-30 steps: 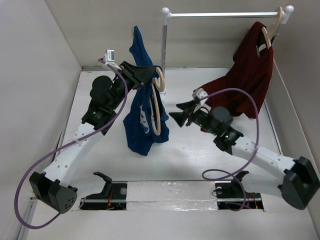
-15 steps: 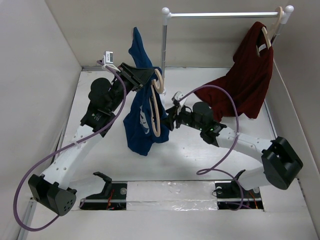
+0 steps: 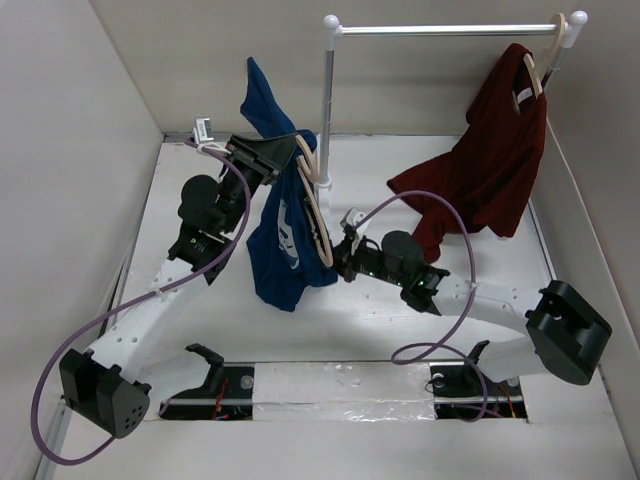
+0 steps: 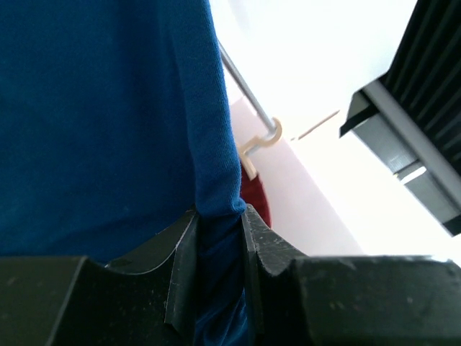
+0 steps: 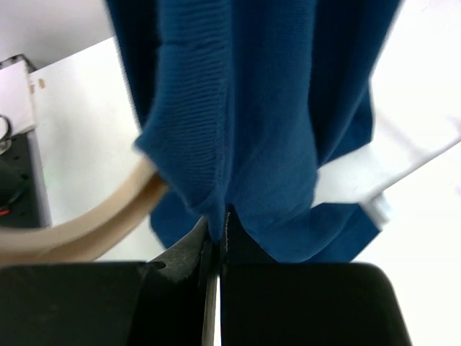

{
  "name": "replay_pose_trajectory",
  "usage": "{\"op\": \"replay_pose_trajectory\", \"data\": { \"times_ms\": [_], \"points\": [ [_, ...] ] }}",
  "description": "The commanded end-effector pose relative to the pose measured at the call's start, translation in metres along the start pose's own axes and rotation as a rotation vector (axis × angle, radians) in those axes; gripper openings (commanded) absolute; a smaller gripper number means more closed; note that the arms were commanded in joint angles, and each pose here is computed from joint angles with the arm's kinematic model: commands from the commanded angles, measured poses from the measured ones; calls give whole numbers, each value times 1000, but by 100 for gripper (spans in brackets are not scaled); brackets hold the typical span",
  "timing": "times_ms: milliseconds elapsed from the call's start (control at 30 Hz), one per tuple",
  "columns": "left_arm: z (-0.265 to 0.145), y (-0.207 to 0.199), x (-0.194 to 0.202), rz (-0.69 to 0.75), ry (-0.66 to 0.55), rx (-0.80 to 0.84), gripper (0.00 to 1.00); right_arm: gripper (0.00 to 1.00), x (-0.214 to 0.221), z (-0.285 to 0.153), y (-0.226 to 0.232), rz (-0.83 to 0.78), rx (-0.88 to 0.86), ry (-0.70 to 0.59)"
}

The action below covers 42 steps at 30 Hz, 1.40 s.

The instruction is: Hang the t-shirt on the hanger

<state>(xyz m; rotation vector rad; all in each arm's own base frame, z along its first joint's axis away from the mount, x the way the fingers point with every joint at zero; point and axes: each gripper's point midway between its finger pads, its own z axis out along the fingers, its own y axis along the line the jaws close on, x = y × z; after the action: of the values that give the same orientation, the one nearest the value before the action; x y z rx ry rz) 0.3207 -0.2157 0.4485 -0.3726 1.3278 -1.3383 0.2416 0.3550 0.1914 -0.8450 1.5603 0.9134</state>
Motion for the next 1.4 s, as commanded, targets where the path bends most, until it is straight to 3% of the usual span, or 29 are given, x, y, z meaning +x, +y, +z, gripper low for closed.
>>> {"op": "replay_pose_trajectory", "data": {
  "times_ms": [0,200,400,467,633,733,900,1100,1200,1233,1267,1300,1367],
  "points": [
    [-2,-52,-40,-75,-167,204,0,0,-3,-6,14,33,-3,-37],
    [9,-51,-57,-27,-253,203,0,0,32,-25,36,94,-28,59],
    [16,-38,-60,116,-279,144,0,0,32,-60,56,136,-4,112],
    [14,-27,-54,134,-266,125,0,0,13,-69,59,155,7,83],
    [13,11,-29,116,-210,76,0,0,-17,-86,73,152,6,149],
    [10,35,-8,60,-160,62,0,0,-62,-86,85,122,-28,124],
    [-1,51,23,-9,-53,56,0,0,-96,-72,94,120,-41,87],
    [-28,75,54,-84,89,-15,0,0,-14,-38,94,178,-12,335],
    [-42,85,63,-103,135,-39,0,0,0,-43,98,208,-6,364],
    [-45,87,68,-109,154,-40,0,6,1,-45,102,226,-10,362],
    [-52,93,76,-114,185,-49,0,24,1,-49,102,233,-6,364],
    [-54,97,81,-123,202,-56,0,33,1,-51,101,236,0,368],
    [-64,112,96,-144,247,-80,0,47,-1,-57,101,239,13,374]
  ]
}}
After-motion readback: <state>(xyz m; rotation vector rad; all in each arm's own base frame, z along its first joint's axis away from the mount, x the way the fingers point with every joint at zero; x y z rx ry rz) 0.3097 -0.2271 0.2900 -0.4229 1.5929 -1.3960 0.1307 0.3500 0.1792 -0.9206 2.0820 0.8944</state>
